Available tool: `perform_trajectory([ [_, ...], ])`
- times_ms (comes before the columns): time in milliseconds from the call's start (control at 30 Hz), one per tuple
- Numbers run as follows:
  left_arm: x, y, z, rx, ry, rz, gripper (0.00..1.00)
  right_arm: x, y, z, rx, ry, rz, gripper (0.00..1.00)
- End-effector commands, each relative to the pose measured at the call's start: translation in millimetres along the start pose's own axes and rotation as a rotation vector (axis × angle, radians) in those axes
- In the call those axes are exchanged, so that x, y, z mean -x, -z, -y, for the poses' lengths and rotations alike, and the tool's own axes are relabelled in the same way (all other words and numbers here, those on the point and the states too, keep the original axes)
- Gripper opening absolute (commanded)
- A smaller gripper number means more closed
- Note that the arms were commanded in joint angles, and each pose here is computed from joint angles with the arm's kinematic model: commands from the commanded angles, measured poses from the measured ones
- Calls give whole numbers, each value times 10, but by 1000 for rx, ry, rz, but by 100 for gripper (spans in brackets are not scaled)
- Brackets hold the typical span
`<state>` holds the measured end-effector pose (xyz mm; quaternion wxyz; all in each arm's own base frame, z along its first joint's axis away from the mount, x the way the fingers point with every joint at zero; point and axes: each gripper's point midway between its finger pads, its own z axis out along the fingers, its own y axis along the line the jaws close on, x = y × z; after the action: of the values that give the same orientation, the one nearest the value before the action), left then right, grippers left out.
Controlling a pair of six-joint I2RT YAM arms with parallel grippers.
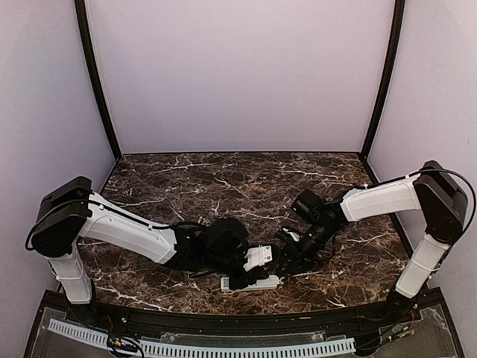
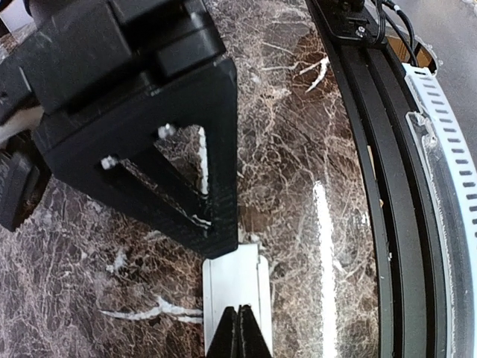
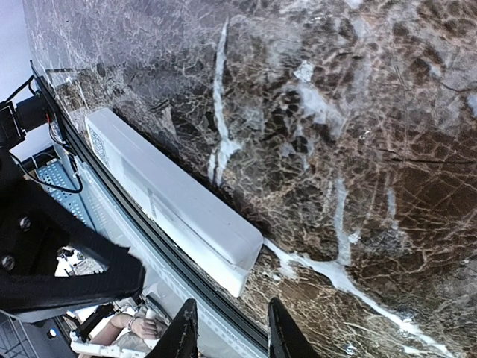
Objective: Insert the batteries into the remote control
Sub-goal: Press the battery cover onto the remote control without the battery cover.
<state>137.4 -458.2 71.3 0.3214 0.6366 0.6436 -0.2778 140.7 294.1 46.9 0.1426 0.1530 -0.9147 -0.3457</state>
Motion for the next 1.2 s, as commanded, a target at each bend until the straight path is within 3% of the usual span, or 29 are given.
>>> perform_trajectory([
  [0,-144,-54,13,-14,15,-67,0,32,44,-20,1,16,21,30],
  [633,-476,-151,32,-14,45,-190,0,16,-17,-70,52,7,17,29],
  [933,-547,-161,118,-32,33,-190,0,-29,-144,-62,58,0,-9,28],
  [1167,-710,-160,140,-30,36,-228,0,-72,-185,19,45,-17,-19,21],
])
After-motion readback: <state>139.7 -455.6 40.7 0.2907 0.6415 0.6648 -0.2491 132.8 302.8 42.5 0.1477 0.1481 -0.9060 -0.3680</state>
